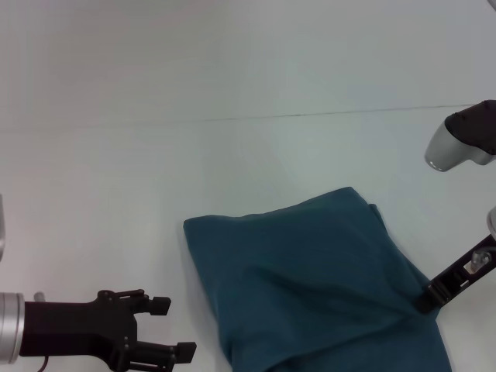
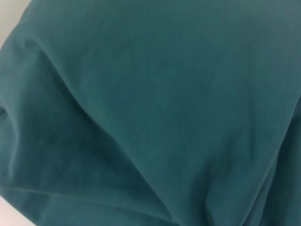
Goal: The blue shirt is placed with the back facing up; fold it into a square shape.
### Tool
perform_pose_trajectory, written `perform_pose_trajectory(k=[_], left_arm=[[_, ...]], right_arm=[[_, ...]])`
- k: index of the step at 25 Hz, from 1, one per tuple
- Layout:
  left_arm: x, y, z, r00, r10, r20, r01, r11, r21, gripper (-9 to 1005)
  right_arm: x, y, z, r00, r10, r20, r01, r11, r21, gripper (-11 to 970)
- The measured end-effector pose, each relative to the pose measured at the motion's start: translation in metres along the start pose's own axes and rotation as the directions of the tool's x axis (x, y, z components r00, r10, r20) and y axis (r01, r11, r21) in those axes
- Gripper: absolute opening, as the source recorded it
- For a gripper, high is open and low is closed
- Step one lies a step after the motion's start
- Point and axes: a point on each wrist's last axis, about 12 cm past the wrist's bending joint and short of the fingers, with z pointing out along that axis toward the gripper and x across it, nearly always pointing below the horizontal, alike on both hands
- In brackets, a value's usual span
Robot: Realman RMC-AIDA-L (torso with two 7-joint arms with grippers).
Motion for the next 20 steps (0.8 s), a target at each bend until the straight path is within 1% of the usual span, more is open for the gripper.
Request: perform_pose_trajectory(k=[4,9,12,14,15,20], left_arm=[[0.001,0.001,0.002,1.0,0.001,-0.004,-0.001,1.0,-0.001,938],[-0.001,0.0,0.006,1.0,0.01,-0.006,-0.01,1.0,0.006,937],[0.0,-0.001,0.011,1.0,0.011,0.005,-0.011,1.0,0.003,937],[0.001,-0.001,0.015,1.0,0.007,0.012,-0.007,1.0,-0.004,936],[0.001,-0.001,0.015,1.0,0.007,0.012,-0.007,1.0,-0.004,936],[0.003,-0.006,0.031,1.0,-0.002,-0.003,0.002,1.0,-0.001,936]], right_arm=[[-0.001,0.002,-0.007,1.0,-0.004,0.02,0.005,1.0,-0.019,65],[-0.005,0.01,-0.032,0.996,-0.03,0.084,0.035,0.998,-0.061,31],[-0.006,0.016,-0.046,0.991,-0.045,0.128,0.059,0.993,-0.102,31],[-0.007,0.019,-0.051,0.989,-0.055,0.136,0.071,0.991,-0.115,31],[-0.008,0.021,-0.053,0.989,-0.059,0.135,0.075,0.99,-0.119,31],[-0.013,0.025,-0.056,0.988,-0.068,0.137,0.085,0.989,-0.12,31]])
